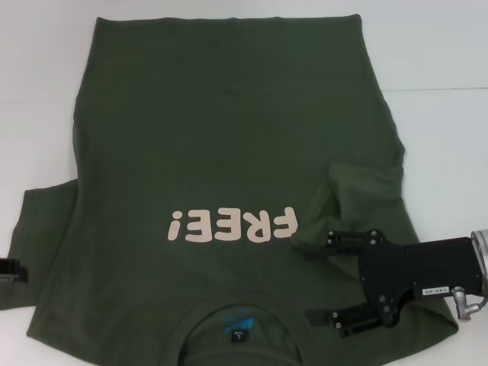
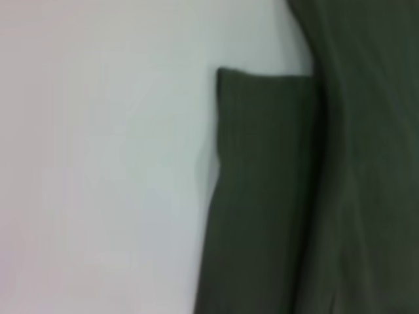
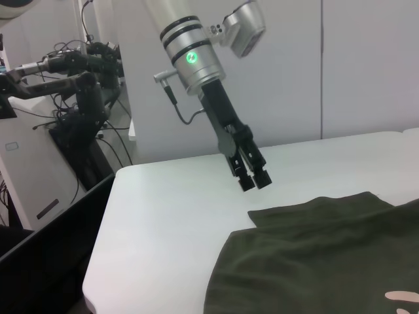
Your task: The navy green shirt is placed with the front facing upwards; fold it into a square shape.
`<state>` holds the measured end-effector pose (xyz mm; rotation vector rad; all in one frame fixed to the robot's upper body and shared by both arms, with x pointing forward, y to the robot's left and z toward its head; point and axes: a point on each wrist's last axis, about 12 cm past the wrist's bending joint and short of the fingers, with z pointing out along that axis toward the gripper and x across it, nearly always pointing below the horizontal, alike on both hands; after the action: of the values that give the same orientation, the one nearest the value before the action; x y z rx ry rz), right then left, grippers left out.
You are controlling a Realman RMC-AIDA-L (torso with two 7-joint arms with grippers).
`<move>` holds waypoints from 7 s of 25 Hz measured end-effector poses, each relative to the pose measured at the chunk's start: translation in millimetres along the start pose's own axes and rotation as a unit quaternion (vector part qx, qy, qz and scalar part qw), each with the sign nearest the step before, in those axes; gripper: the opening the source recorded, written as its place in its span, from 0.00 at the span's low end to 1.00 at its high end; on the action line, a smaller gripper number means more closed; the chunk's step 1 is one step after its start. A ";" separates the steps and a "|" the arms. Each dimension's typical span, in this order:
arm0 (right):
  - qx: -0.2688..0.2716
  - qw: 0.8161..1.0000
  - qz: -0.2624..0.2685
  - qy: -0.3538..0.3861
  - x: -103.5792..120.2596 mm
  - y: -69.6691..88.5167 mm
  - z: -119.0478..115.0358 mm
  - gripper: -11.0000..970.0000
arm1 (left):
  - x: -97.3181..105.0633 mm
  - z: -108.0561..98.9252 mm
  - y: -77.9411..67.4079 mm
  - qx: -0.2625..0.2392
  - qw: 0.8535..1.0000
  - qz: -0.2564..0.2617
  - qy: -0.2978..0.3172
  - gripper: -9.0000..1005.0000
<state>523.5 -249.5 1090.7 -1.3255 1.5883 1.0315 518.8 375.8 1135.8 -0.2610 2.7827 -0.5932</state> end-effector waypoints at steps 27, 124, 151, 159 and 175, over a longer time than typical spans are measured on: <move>-0.001 1.000 -0.003 0.002 -3.2 -4.7 6.3 0.96 | 0.1 21.6 7.3 -0.009 1.000 -0.015 0.010 0.86; 0.007 1.000 0.011 0.013 -6.7 -11.9 9.9 0.96 | -22.8 47.7 -12.9 0.007 1.000 0.007 -0.003 0.79; 0.002 1.000 0.024 0.007 -6.7 -9.4 9.8 0.96 | -27.2 48.8 -18.7 -0.008 0.999 0.037 -0.005 0.09; 0.001 1.000 0.024 0.007 -6.4 -9.2 10.1 0.96 | -27.3 45.5 -16.0 -0.014 0.999 0.037 -0.011 0.10; -0.002 1.000 0.025 0.006 -6.9 -9.5 11.8 0.96 | -27.2 47.6 -16.7 -0.004 0.999 0.044 -0.009 0.11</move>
<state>534.7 -237.2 1092.3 -1.3028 1.6361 1.0588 561.2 349.5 1107.6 -0.1453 2.7637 -0.5546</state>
